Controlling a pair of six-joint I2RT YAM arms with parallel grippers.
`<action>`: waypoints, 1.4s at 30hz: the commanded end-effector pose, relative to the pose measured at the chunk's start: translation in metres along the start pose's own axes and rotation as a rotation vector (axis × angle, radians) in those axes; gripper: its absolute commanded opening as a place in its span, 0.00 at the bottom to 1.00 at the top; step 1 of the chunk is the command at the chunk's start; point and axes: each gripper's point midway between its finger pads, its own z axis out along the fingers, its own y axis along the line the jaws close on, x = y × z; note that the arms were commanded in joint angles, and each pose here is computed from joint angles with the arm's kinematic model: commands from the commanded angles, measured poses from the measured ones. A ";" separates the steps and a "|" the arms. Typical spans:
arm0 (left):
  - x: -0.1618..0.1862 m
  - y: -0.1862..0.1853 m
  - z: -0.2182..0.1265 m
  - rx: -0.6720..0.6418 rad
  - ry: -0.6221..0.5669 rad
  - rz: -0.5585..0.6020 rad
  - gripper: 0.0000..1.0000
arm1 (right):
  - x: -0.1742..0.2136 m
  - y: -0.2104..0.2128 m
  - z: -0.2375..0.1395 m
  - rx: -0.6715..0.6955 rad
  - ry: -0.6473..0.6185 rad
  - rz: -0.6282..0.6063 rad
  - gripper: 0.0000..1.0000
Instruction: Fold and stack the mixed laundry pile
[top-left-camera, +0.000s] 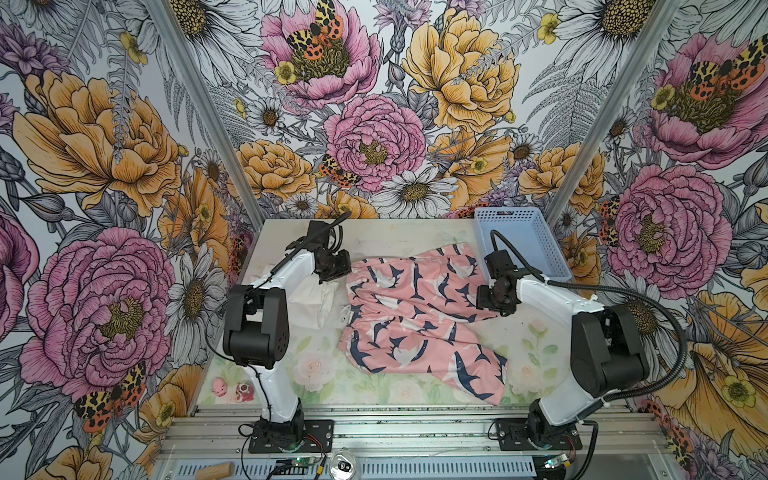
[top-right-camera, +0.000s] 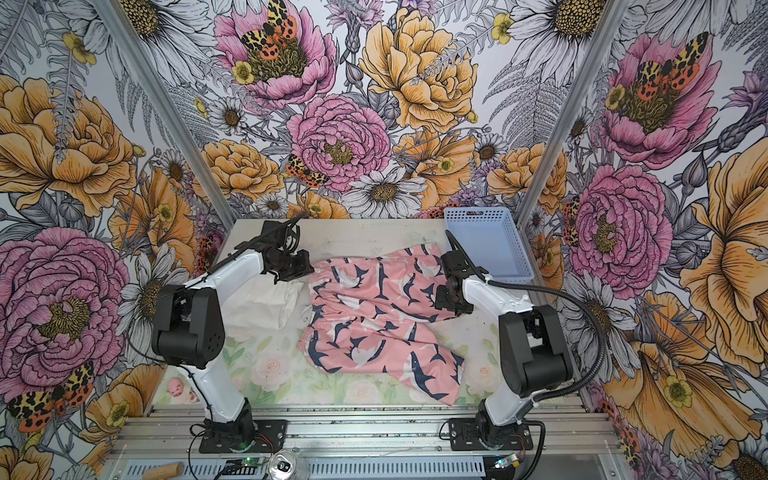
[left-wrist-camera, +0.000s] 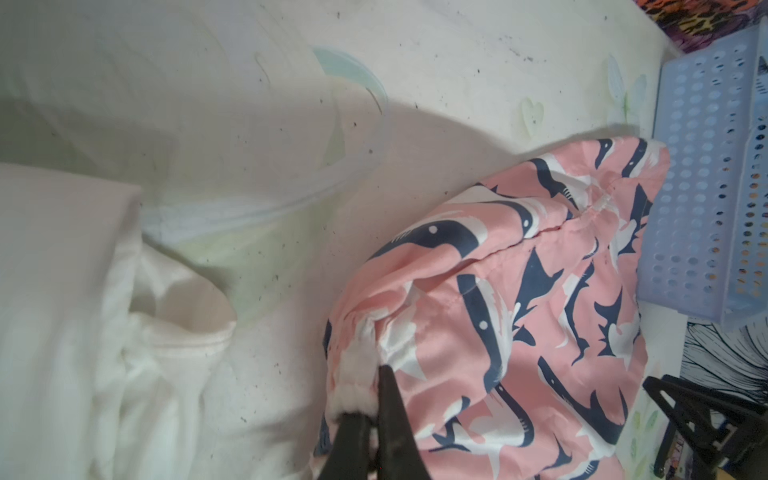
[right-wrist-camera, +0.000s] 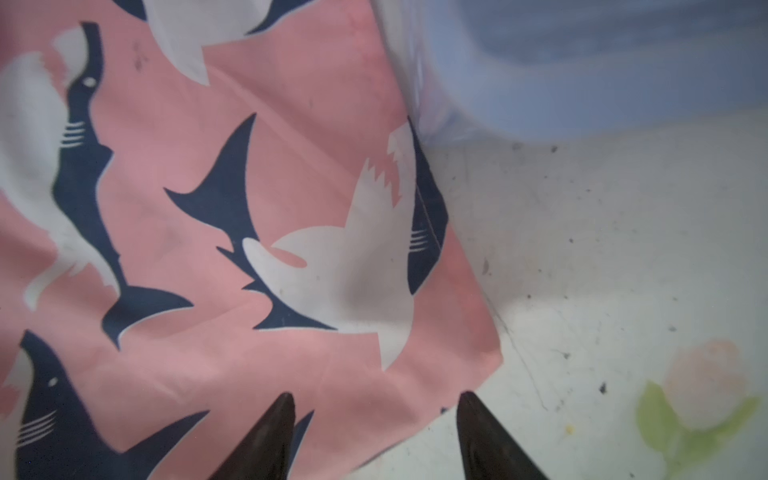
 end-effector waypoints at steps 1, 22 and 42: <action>-0.006 0.013 0.019 0.015 0.037 -0.063 0.00 | -0.035 0.011 0.001 -0.024 -0.092 -0.022 0.63; -0.024 0.065 -0.027 -0.230 -0.093 -0.073 0.57 | -0.002 0.007 -0.030 -0.036 -0.053 -0.004 0.64; 0.168 0.054 -0.055 -0.221 0.068 -0.105 0.66 | 0.192 0.012 -0.064 -0.259 0.146 0.222 0.62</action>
